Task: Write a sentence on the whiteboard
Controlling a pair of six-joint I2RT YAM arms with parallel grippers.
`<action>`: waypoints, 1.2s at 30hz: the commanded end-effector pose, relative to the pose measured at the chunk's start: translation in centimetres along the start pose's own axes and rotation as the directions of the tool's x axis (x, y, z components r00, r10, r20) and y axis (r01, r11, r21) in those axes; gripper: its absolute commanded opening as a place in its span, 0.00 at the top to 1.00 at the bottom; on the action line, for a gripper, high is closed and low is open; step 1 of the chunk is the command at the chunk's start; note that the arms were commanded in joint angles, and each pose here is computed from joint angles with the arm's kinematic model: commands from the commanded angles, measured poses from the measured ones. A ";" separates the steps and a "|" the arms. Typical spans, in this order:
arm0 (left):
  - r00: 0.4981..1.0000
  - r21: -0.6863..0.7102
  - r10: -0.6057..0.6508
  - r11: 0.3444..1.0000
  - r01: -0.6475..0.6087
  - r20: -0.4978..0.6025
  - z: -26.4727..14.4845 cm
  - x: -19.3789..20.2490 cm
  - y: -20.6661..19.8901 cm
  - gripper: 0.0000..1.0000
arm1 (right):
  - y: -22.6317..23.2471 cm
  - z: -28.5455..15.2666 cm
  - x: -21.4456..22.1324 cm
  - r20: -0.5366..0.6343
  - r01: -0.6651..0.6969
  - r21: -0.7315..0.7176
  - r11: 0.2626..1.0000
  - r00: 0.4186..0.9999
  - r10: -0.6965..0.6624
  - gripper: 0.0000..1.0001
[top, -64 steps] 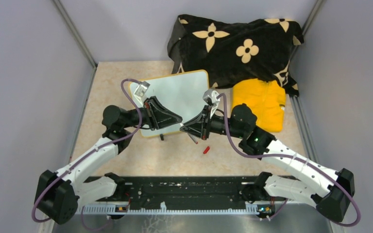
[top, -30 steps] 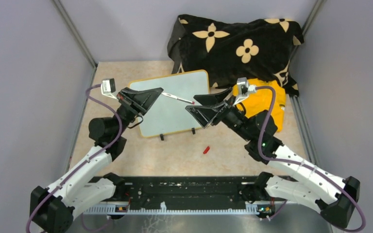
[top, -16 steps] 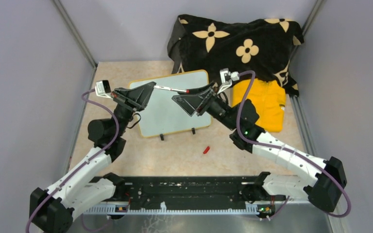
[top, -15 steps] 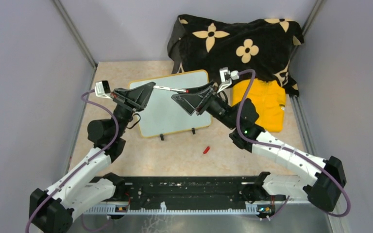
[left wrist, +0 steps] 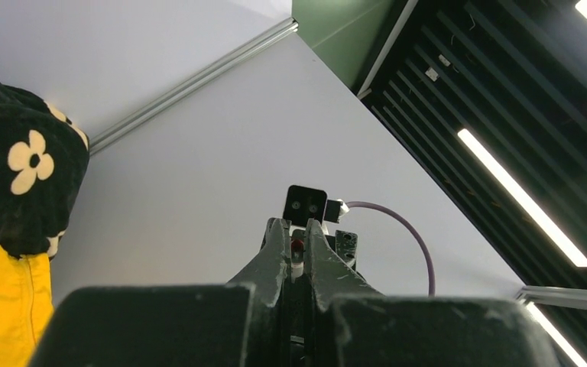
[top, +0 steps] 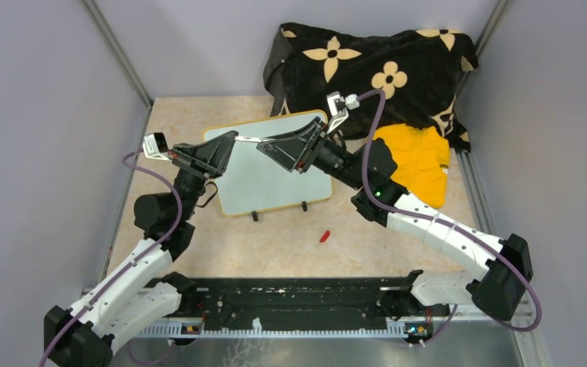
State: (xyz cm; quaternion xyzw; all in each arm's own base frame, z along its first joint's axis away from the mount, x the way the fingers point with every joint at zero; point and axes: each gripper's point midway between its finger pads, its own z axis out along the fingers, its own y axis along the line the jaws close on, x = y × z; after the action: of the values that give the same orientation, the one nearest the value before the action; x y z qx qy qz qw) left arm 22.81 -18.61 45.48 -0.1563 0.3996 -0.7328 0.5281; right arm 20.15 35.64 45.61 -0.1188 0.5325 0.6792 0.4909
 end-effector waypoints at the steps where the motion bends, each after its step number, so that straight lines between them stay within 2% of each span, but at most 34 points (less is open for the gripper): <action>1: 1.000 -0.005 0.007 1.000 -0.006 0.014 -0.1 -0.2 -0.2 1.00 | 2.4 0.7 -1.0 -0.008 -0.017 -0.083 0.996 1.000 0.016 0.61; 9: 0.999 -0.017 0.032 0.999 -0.032 0.008 -0.2 -0.3 -0.3 1.00 | 2.1 0.6 -1.0 -0.006 -0.029 -0.074 0.997 1.000 0.028 0.65; 19: 0.998 -0.051 0.064 0.997 -0.064 0.009 -0.4 -0.4 0.1 1.00 | 1.2 0.4 -1.7 0.019 -0.037 -0.036 0.999 0.999 0.037 0.58; 32: 0.997 -0.067 0.079 0.995 -0.080 -0.022 -0.2 0.1 0.4 1.00 | 1.0 0.4 -1.7 0.016 -0.040 -0.029 0.999 0.999 0.041 0.61; 36: 0.996 -0.073 0.086 0.993 -0.088 -0.024 -0.2 0.1 0.3 1.00 | 0.6 0.3 -1.8 0.020 -0.039 -0.007 0.999 0.999 0.039 0.57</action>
State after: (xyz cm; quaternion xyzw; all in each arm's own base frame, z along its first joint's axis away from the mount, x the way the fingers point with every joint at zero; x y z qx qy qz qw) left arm 23.37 -18.64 44.03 -0.1626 0.4398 -0.6981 0.5410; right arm 21.19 36.22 43.75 -0.1069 0.5649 0.6781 0.4579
